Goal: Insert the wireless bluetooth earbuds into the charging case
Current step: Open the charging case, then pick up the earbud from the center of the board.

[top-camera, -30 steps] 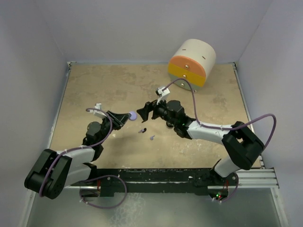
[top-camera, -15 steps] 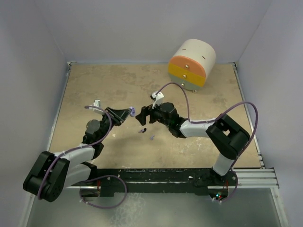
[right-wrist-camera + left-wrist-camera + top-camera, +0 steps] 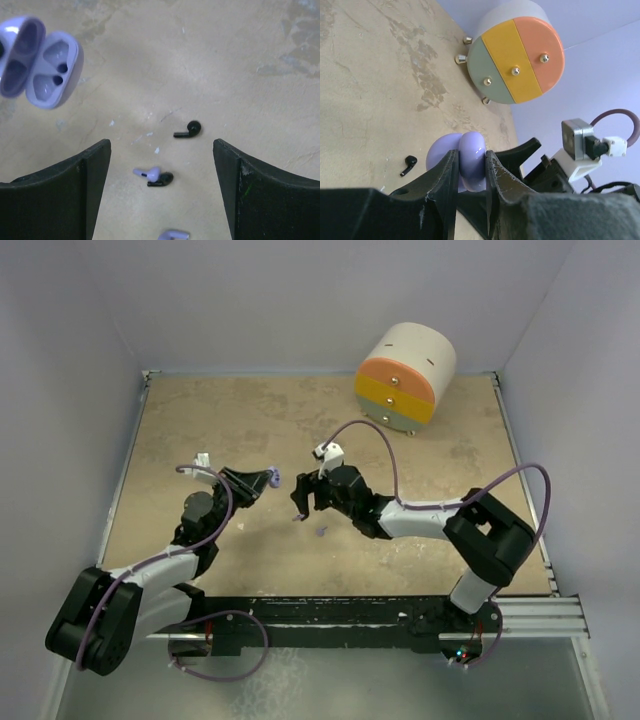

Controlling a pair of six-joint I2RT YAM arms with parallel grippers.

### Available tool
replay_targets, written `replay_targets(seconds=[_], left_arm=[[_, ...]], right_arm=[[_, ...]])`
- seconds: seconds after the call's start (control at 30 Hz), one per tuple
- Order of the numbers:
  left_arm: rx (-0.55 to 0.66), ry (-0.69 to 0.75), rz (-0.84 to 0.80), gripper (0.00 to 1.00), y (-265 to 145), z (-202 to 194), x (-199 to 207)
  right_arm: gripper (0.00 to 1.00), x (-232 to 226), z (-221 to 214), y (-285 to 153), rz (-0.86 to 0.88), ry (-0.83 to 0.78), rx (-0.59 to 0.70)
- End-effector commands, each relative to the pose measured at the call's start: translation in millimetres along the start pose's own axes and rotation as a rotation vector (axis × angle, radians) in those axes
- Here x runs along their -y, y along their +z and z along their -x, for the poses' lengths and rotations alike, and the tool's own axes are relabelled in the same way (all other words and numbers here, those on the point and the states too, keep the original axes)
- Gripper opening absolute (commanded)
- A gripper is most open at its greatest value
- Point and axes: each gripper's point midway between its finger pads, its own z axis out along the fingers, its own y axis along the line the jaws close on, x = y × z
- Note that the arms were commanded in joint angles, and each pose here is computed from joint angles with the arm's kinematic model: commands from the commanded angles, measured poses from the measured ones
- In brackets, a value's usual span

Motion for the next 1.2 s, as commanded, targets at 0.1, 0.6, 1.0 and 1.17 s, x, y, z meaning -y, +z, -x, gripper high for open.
replay_targets(seconds=[0.1, 0.6, 1.0, 1.17], left_arm=[[0.052, -0.036, -0.003, 0.0, -1, 14, 9], [0.02, -0.063, -0.009, 0.0, -18, 6, 9], [0.017, -0.075, -0.026, 0.0, -26, 5, 11], [0.018, -0.072, -0.026, 0.0, -26, 5, 11]], right_arm=[[0.8, -4, -25, -14, -0.124, 0.001, -0.097], [0.65, -26, -71, -61, -0.266, 0.107, -0.257], [0.55, -10, -103, -72, -0.41, 0.078, -0.337], [0.53, -8, -104, -71, -0.417, 0.064, -0.338]])
